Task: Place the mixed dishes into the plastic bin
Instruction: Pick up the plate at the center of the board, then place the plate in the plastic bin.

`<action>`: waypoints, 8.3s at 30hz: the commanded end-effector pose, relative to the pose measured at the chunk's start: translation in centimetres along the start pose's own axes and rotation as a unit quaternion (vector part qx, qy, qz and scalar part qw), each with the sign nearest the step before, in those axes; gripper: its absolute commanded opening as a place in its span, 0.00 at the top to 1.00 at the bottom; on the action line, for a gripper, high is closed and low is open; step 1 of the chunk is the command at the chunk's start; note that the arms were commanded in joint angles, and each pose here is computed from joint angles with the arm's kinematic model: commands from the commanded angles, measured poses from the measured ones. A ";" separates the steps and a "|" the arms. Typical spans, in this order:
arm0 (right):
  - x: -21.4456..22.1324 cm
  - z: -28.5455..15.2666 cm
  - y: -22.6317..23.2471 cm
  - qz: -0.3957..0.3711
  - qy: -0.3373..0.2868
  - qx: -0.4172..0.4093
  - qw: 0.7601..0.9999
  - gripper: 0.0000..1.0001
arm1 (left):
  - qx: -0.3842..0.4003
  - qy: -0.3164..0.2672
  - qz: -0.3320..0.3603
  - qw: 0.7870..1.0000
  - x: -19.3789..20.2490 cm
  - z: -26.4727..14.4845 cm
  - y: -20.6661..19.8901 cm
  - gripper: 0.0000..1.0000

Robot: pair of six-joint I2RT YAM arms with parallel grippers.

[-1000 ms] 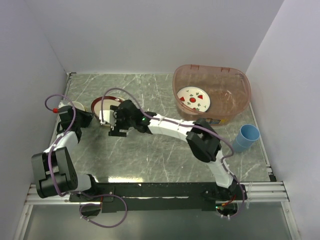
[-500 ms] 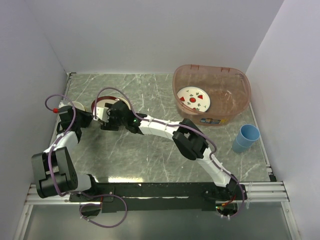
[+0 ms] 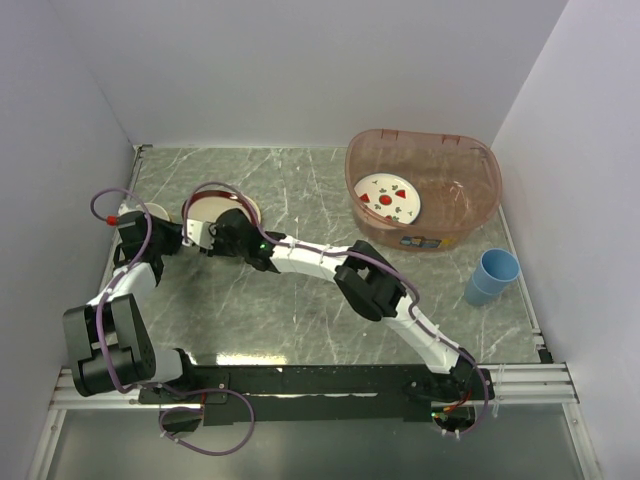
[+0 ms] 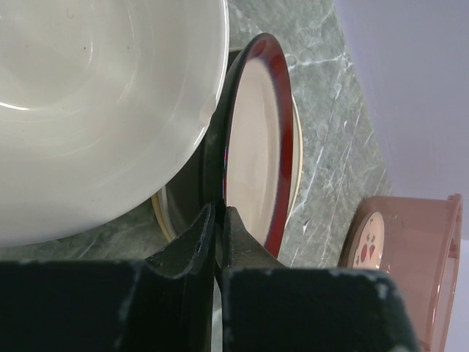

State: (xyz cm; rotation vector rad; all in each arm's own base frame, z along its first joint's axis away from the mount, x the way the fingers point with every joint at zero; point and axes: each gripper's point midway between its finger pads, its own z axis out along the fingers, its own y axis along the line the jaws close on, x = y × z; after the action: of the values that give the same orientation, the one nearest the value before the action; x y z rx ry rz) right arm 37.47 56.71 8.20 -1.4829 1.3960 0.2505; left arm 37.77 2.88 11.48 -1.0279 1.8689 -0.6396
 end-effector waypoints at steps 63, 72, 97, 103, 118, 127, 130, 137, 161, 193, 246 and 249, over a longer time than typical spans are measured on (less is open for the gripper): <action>-14.4 -34.4 -14.4 -0.231 -0.010 0.081 0.969 1.00 | 0.008 -0.187 0.179 0.966 -7.7 -12.4 -5.6 0.01; -11.2 -41.0 -15.4 -0.265 0.046 0.127 0.955 1.00 | 0.024 -0.165 0.183 0.969 -6.8 -11.8 -5.9 0.01; 3.2 -50.8 -21.5 -0.345 0.127 0.273 0.889 1.00 | 0.053 -0.136 0.187 0.972 -5.6 -11.3 -6.7 0.01; 6.5 -50.2 -22.5 -0.341 0.134 0.252 0.896 1.00 | 0.054 -0.137 0.187 0.971 -5.6 -11.4 -6.8 0.01; 12.4 -46.7 -25.4 -0.301 0.154 0.136 0.931 1.00 | 0.051 -0.141 0.189 0.970 -5.8 -11.5 -6.8 0.01; 16.4 -43.9 -26.9 -0.280 0.168 0.101 0.940 1.00 | 0.044 -0.139 0.189 0.971 -5.8 -11.2 -6.5 0.01; 17.2 -43.2 -27.2 -0.272 0.171 0.093 0.942 1.00 | 0.041 -0.138 0.189 0.971 -5.8 -11.1 -6.3 0.01; 19.0 -41.3 -27.6 -0.259 0.175 0.066 0.948 1.00 | 0.035 -0.134 0.189 0.972 -5.8 -10.8 -6.0 0.01; 22.7 -37.9 -24.6 -0.220 0.178 -0.007 0.959 1.00 | 0.023 -0.130 0.189 0.973 -5.8 -10.4 -5.5 0.01; 24.2 -34.2 -22.8 -0.214 0.197 -0.049 0.955 1.00 | 0.021 -0.129 0.190 0.973 -5.8 -10.2 -5.4 0.01; 29.1 -31.3 -16.0 -0.061 0.211 -0.138 0.966 0.69 | 0.009 -0.127 0.189 0.974 -5.9 -9.9 -4.9 0.01; 29.4 -31.0 -15.6 -0.053 0.209 -0.141 0.966 0.71 | 0.009 -0.126 0.189 0.974 -5.8 -9.9 -4.9 0.01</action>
State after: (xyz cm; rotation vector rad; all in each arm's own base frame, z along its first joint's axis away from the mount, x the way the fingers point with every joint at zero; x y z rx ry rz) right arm 44.34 10.98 9.52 -1.8915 1.6700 0.0380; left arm 32.22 5.17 21.81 -0.6944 1.7844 -0.3069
